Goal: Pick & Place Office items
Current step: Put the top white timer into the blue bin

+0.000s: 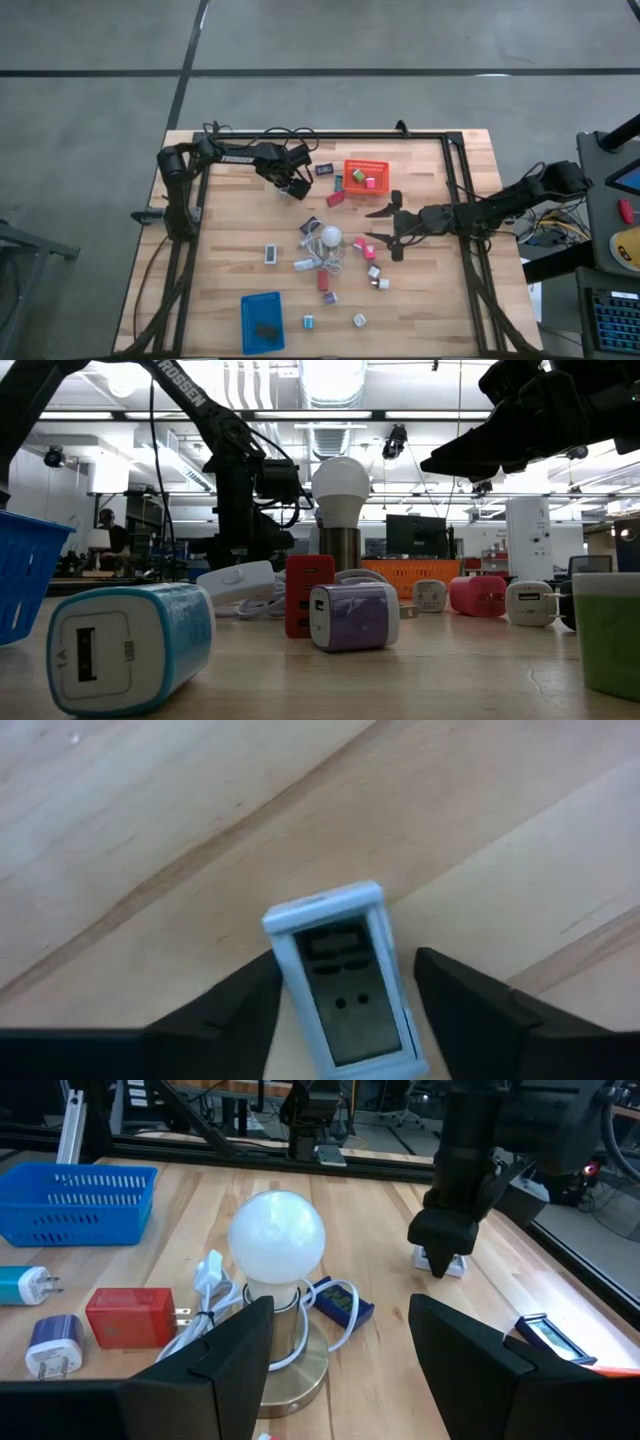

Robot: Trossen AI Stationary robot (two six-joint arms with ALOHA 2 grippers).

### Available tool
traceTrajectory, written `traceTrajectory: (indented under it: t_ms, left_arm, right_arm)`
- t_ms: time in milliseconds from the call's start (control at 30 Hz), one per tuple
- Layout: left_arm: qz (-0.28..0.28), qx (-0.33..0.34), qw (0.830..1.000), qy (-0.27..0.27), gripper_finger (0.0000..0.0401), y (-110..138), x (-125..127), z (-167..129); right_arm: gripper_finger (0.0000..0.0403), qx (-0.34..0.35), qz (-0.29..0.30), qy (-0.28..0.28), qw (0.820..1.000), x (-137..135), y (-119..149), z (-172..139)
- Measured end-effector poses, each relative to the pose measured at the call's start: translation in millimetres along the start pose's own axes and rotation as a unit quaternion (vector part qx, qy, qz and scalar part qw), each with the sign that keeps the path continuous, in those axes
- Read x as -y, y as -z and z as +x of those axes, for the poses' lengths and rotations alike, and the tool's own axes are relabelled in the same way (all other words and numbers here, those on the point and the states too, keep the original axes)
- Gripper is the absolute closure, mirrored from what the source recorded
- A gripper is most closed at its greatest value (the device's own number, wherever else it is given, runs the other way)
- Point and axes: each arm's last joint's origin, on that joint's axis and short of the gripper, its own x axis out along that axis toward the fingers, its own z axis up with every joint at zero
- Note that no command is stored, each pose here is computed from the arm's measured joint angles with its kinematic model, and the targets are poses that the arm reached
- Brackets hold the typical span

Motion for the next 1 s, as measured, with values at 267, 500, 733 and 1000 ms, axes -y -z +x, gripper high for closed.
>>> traceTrajectory:
  t_ms: [267,500,733,1000]
  left_arm:
    - [0.015,-0.002,1.000,0.003,0.0269,1,0,1]
    - [0.066,0.001,0.998,0.004,0.0269,2,-1,0]
    - [0.103,0.021,0.994,0.011,0.0270,3,-2,-13]
    - [0.148,0.124,0.979,0.061,0.0270,13,-7,-38]
  right_arm:
    - [0.0175,0.000,0.000,0.000,1.000,0,0,0]
    - [0.0175,0.000,-0.001,0.000,1.000,0,0,0]
    - [0.0175,0.000,-0.003,0.000,1.000,0,0,0]
    - [0.0175,0.001,-0.019,0.000,1.000,0,0,0]
